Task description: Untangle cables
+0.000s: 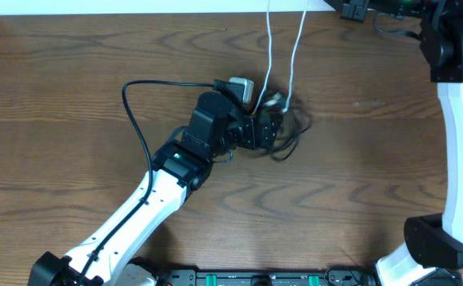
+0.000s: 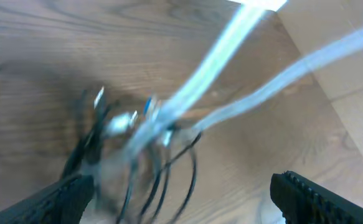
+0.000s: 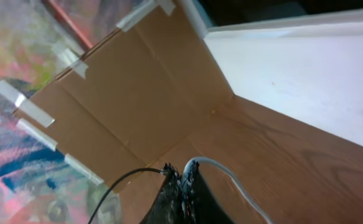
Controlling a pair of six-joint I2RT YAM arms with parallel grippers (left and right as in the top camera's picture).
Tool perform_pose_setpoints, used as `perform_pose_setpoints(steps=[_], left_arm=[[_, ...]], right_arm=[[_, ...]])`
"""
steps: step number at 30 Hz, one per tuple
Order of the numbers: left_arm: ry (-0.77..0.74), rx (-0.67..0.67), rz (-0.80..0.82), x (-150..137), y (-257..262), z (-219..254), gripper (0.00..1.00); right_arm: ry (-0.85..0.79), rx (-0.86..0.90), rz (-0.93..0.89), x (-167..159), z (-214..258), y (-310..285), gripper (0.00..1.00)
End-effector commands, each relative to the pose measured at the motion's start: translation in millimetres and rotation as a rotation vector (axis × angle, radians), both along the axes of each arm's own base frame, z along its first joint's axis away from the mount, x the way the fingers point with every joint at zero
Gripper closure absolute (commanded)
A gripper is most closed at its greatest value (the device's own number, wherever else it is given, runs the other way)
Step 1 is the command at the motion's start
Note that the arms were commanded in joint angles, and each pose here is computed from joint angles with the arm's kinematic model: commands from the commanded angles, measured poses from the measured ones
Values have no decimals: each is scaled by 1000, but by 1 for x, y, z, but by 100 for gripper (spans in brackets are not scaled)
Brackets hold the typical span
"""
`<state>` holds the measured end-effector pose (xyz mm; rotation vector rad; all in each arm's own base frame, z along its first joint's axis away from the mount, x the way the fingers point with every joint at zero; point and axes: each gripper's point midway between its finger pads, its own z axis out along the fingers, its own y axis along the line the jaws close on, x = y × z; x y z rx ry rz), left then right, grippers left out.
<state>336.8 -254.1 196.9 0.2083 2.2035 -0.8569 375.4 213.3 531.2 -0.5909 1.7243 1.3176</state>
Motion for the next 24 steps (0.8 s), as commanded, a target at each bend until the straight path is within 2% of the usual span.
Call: perform_pose_setpoints(steps=[1, 3, 5, 7, 9, 10, 13, 14, 16, 19, 21, 23, 24], left_arm=[[5, 8, 60, 6, 7, -4, 3], [13, 15, 60, 8, 6, -9, 3], [30, 44, 80, 13, 6, -23, 3], [41, 77, 106, 19, 7, -37, 13], [39, 105, 136, 26, 8, -48, 37], [33, 111, 150, 30, 9, -52, 52], [39, 62, 180, 38, 4, -54, 85], [39, 34, 193, 41, 2, -50, 92], [21, -4, 203, 44, 0, -40, 92], [-11, -29, 204, 45, 0, -27, 92], [-28, -42, 204, 45, 0, -18, 92], [-52, -66, 209, 46, 1, -3, 92], [-62, -74, 212, 47, 2, 3, 92]], right_arm=[[-117, -22, -133, -25, 33, -21, 98], [-105, -64, -215, -24, 27, -31, 99], [-102, -76, -211, -28, 25, -32, 99], [-96, -78, -211, -29, 24, -32, 99], [-88, -80, -210, -29, 22, -32, 99], [-82, -81, -210, -29, 21, -32, 99], [-66, -93, -210, -30, 16, -32, 99], [-59, -105, -221, -28, 13, -33, 99], [-32, -141, -293, -19, 3, -43, 99], [23, -260, -507, 4, -23, -75, 99], [99, -360, -668, 16, -48, -102, 99], [188, -454, -768, 19, -75, -123, 99], [222, -480, -784, 18, -84, -127, 96]])
